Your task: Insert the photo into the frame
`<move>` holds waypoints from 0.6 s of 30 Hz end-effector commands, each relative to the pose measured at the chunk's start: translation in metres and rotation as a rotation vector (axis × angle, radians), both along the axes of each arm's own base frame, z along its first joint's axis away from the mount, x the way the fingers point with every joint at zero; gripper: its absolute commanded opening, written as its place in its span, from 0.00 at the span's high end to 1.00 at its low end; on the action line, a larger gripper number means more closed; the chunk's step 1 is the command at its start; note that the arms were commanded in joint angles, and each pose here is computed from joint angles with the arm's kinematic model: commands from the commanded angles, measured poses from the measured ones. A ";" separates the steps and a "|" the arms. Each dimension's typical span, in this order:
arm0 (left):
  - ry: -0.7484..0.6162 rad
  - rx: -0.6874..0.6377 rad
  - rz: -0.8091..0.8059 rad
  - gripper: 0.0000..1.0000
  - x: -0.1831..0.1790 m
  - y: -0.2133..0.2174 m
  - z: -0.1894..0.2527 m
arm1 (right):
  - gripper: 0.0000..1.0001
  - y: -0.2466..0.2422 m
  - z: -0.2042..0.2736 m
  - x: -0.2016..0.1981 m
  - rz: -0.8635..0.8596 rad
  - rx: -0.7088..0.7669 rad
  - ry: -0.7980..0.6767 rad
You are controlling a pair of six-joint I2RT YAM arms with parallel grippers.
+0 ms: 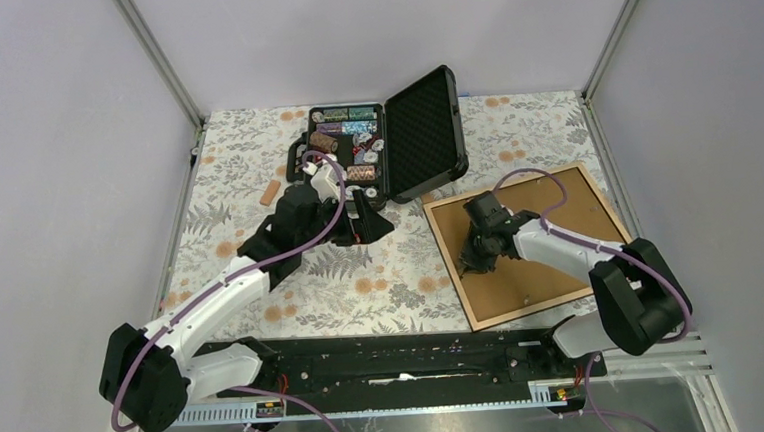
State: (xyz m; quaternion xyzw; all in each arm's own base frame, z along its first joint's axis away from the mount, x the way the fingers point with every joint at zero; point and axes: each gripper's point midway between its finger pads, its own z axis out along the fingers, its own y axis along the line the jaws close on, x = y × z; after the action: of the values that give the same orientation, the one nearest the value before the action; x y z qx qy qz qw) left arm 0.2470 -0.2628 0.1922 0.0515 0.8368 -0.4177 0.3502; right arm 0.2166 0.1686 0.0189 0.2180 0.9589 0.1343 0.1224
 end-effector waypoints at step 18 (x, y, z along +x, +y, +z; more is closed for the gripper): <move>0.064 -0.071 -0.031 0.07 0.011 -0.020 -0.013 | 0.57 0.004 -0.009 -0.054 0.319 -0.225 0.074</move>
State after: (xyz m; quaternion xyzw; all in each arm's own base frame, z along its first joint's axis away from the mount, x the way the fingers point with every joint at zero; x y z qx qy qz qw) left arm 0.2503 -0.2800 0.1651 0.0404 0.8482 -0.4375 0.2958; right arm 0.1635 0.1768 0.0209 0.0585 0.9893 0.1044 0.0829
